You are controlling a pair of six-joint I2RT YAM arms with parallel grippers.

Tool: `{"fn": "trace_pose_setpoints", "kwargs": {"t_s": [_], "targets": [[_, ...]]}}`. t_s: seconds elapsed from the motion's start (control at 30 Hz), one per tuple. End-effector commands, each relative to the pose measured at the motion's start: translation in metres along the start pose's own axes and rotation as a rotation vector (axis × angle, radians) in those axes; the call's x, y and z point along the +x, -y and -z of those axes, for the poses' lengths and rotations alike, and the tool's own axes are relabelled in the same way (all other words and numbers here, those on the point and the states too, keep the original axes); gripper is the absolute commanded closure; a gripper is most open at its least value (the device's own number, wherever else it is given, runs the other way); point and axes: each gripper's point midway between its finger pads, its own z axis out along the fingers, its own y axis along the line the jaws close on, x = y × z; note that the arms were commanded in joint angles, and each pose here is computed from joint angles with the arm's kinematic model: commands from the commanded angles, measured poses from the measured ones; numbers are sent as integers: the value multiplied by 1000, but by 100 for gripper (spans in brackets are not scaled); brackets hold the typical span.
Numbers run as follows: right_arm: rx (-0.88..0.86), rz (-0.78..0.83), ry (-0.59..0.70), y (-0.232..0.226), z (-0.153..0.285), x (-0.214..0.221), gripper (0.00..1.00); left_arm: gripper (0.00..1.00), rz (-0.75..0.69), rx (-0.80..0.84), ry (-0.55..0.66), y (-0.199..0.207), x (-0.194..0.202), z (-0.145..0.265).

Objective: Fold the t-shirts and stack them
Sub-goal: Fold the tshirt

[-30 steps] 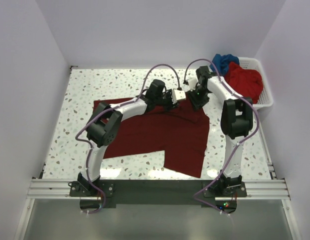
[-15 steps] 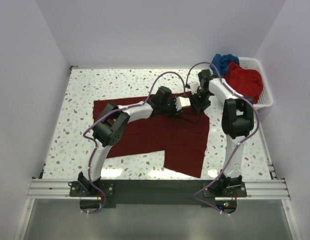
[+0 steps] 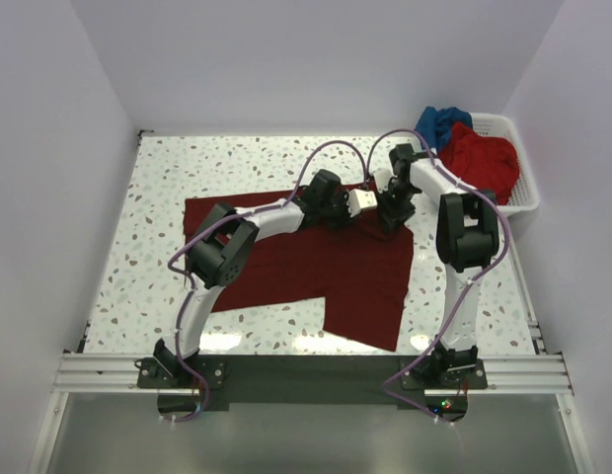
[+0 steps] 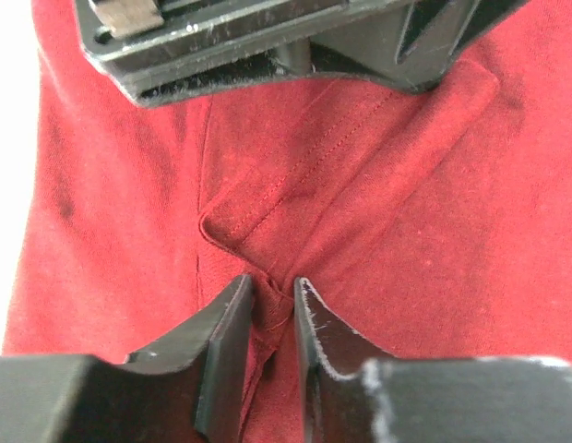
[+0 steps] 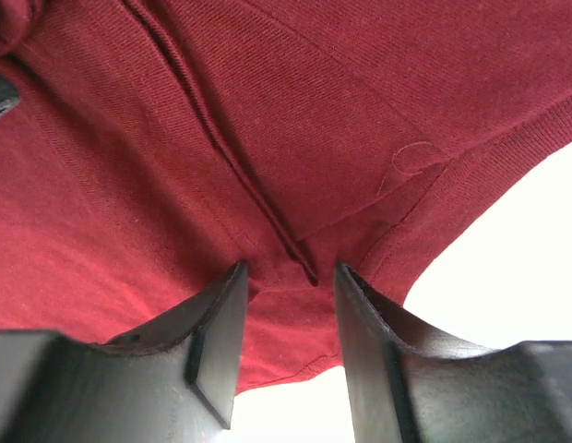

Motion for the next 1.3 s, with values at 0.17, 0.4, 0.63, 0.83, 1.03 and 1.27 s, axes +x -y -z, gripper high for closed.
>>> {"fn": "trace_pose_setpoints", "kwargs": {"t_s": [0.17, 0.4, 0.63, 0.83, 1.03, 1.27], "targets": [[-3, 2, 18, 1, 4, -7, 75, 83, 4, -27, 78, -13, -34, 11], [-1, 7, 61, -2, 26, -16, 82, 91, 15, -34, 105, -17, -46, 23], [17, 16, 74, 1, 33, -20, 81, 94, 8, -50, 135, -21, -55, 32], [18, 17, 70, 1, 34, -20, 89, 94, 18, -60, 146, -28, -58, 36], [9, 18, 64, 0, 32, -19, 100, 69, 45, -42, 151, -26, -58, 35], [6, 25, 66, -1, 31, -19, 100, 62, 92, -19, 153, -26, -59, 22]]}}
